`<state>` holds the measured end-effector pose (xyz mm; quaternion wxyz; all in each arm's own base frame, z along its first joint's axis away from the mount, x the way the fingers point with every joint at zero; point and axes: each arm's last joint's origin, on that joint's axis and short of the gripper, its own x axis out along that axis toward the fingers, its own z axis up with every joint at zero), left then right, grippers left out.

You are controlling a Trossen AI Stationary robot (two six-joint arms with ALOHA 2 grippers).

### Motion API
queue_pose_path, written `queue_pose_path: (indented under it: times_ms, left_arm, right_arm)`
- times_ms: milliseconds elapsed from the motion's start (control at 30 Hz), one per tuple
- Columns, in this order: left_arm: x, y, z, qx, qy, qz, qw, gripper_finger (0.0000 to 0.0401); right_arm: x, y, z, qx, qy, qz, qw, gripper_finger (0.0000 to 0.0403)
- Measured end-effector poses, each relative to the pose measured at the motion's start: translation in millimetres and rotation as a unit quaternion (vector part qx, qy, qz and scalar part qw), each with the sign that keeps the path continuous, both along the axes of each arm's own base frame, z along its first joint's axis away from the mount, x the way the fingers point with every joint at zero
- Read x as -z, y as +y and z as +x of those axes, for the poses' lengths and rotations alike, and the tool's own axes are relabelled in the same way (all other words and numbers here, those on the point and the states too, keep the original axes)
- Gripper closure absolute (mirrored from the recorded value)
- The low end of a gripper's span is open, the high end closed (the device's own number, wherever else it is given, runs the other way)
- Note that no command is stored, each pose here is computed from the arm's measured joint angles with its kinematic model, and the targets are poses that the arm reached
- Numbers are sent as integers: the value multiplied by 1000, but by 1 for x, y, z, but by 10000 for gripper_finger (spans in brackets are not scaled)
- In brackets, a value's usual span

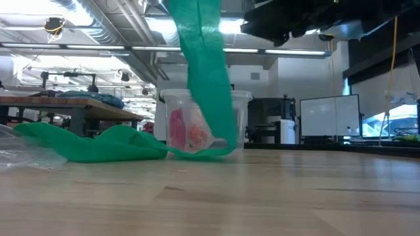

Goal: Roll bandage
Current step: Roll the green bandage

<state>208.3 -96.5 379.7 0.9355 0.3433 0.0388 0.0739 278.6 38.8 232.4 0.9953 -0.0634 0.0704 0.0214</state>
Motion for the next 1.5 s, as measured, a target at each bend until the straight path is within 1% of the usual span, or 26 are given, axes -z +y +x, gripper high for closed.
queue_pose_path:
  times_ms: [100, 167, 300, 400, 467, 533, 633, 733, 867, 1000, 1167, 1233, 1300, 1433, 1500]
  left_arm:
    - [10, 2, -5, 14, 3, 0, 1000, 399]
    - [12, 2, -10, 25, 2, -11, 1000, 399]
    - [13, -2, -13, 50, 6, -8, 999, 399]
    - [12, -5, -15, 57, 1, 0, 998, 399]
    - [11, -6, -16, 58, -4, -3, 998, 399]
    - [11, -7, -16, 61, -3, -2, 998, 399]
    - [12, -8, -17, 65, -1, -3, 998, 398]
    - [11, -8, -17, 64, -2, -4, 998, 398]
    - [11, -7, -16, 62, -6, -5, 998, 398]
    - [9, -7, -15, 60, -17, -14, 998, 398]
    - [9, -8, -13, 60, -19, -13, 998, 398]
    - [10, -8, -12, 57, -18, -11, 998, 398]
    - [10, -8, -12, 47, -17, -10, 999, 398]
    - [8, -6, -12, 11, -28, -17, 999, 398]
    - [8, -6, -12, 5, -30, -18, 999, 398]
  right_arm:
    - [9, 1, 9, -1, -9, 1, 1000, 185]
    - [12, -1, 15, 2, -5, 0, 1000, 185]
    - [20, -5, 28, -11, 12, 20, 1000, 185]
    - [23, -2, 38, -41, 20, 33, 998, 185]
    - [24, 0, 43, -50, 21, 33, 998, 185]
    - [24, 0, 48, -45, 21, 25, 998, 185]
    - [24, -3, 52, -32, 19, 4, 999, 185]
    - [23, -4, 53, -49, 19, 12, 999, 185]
    - [24, -2, 53, -57, 22, 14, 998, 185]
    - [33, -1, 57, -64, 28, 16, 997, 185]
    - [45, 0, 64, -68, 16, 17, 997, 187]
    - [46, 1, 65, -83, 9, 20, 996, 197]
    - [45, 2, 65, -102, 5, 23, 994, 218]
    - [45, 2, 65, -117, 7, 25, 993, 275]
    - [46, 2, 65, -117, 9, 25, 993, 304]
